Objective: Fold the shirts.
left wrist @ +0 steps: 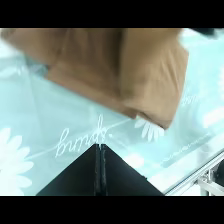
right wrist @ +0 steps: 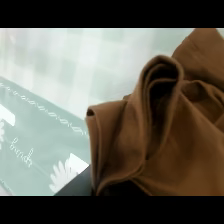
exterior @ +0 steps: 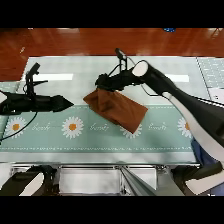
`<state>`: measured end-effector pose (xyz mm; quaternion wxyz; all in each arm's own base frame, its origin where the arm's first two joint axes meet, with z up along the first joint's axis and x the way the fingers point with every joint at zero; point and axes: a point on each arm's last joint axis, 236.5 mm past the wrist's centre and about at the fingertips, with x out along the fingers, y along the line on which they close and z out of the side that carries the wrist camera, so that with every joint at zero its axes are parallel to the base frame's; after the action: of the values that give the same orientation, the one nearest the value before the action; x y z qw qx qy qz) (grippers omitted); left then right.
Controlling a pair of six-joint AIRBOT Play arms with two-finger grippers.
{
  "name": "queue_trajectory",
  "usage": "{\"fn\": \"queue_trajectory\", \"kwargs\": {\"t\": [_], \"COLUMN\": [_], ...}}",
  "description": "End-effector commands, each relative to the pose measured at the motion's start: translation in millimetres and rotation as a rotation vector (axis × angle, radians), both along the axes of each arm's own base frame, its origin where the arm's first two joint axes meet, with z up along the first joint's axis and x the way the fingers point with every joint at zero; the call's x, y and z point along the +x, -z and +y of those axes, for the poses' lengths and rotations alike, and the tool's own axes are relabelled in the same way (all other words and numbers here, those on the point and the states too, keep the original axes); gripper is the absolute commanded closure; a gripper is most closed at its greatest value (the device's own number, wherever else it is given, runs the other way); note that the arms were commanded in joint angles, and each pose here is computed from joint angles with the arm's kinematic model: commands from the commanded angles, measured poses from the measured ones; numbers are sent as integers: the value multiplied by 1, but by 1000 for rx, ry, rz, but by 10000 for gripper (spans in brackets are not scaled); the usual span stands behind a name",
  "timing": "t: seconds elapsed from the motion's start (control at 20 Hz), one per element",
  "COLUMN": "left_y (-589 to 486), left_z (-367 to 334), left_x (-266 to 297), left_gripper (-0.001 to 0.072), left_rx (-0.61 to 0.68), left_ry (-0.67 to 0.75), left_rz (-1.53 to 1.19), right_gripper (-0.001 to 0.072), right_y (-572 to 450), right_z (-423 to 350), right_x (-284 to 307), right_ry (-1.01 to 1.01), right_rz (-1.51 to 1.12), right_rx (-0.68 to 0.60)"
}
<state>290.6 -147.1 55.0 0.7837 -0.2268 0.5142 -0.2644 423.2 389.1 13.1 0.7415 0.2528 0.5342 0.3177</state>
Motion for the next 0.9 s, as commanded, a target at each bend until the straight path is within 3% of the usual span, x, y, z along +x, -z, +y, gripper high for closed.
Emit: {"fn": "queue_trajectory", "kwargs": {"t": [0.0, 0.05, 0.1, 0.25, 0.4, 0.5, 0.65, 0.7, 0.75, 0.85], "left_y": [11, 11, 12, 2, -36, -58, -64, -62, -57, -42], "left_z": [4, 4, 6, 25, 57, 79, 96, 93, 88, 73], "left_x": [-5, -3, 2, 34, 53, 56, 55, 53, 51, 43], "left_gripper": [688, 688, 689, 688, 688, 688, 688, 688, 688, 688], "left_rx": [4, 5, 8, 22, 1, 5, 15, 14, 15, 13], "left_ry": [-19, -27, -41, -153, -250, -286, -324, -317, -299, -253], "left_rz": [12, 7, -4, -88, -122, -150, -168, -161, -156, -125], "right_gripper": [643, 385, 305, 305, 306, 306, 305, 305, 305, 305], "right_y": [25, 25, 24, -3, -78, -115, -119, -111, -96, -56], "right_z": [24, 27, 29, 4, -73, -140, -264, -293, -313, -320], "right_x": [12, 9, 2, 9, 23, 15, -23, -41, -64, -101], "right_ry": [18, 13, -22, -18, 6, 25, 214, 290, 366, 493], "right_rz": [42, 61, 66, 105, 55, -36, -87, -78, -60, -27], "right_rx": [38, 55, 58, 117, 153, 21, -374, -451, -489, -438]}}
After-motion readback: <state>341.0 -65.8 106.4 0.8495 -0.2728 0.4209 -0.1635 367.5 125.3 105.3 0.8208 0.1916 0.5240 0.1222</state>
